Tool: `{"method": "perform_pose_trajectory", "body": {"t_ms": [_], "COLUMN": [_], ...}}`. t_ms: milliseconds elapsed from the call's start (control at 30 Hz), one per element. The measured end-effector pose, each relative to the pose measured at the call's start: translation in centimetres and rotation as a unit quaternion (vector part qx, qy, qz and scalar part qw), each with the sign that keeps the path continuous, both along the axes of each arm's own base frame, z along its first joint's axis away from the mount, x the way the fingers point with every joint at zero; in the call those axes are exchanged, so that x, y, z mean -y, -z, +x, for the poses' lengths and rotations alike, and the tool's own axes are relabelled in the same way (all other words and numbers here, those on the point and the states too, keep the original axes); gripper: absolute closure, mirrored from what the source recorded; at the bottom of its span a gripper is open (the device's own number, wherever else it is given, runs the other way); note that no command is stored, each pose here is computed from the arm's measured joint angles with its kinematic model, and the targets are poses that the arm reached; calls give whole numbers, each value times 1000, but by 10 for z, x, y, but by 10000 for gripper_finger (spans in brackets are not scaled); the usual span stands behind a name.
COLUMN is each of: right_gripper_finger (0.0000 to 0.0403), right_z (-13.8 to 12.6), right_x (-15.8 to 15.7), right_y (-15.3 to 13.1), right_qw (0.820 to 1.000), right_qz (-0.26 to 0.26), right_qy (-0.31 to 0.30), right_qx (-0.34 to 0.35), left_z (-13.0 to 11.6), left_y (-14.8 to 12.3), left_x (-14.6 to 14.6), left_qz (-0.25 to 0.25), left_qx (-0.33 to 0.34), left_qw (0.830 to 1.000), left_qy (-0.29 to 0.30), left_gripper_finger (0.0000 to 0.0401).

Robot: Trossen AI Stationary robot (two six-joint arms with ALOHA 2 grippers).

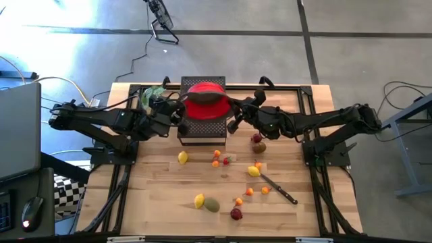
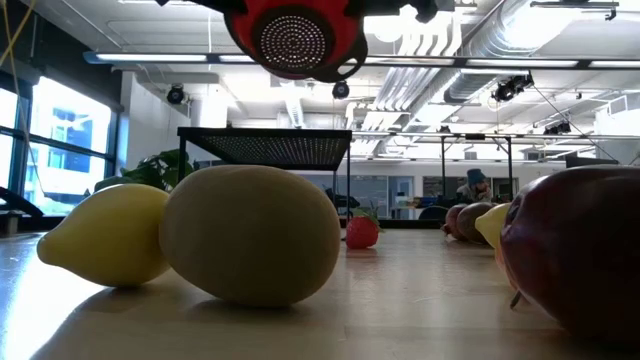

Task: Pick & Place Fruit
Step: Put the red strainer bowl on the shelf

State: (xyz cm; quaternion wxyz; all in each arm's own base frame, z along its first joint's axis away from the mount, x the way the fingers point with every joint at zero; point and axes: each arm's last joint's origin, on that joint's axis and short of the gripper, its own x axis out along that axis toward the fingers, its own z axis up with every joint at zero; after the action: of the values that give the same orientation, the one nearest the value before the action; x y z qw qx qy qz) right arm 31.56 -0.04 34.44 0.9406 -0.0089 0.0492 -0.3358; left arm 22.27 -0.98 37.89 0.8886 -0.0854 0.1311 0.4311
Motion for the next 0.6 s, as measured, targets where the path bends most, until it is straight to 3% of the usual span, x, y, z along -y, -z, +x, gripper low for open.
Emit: {"method": "perform_pose_trajectory", "body": {"t_ms": [433, 600], "right_gripper_finger": [390, 390], "right_z": [-1, -1], "right_x": [1, 0], "right_y": [-2, -3], "right_qw": [1000, 1000], "right_qz": [-4, -3], "right_qy": [24, 19], "right_qx": [6, 9], "left_z": [7, -2], "left_y": [-10, -17], "left_x": [2, 1], "left_qz": [48, 45], "left_qx": [-14, 4], "left_qw": [997, 996], "left_qy": [62, 73], "left_gripper_finger": [324, 324]}}
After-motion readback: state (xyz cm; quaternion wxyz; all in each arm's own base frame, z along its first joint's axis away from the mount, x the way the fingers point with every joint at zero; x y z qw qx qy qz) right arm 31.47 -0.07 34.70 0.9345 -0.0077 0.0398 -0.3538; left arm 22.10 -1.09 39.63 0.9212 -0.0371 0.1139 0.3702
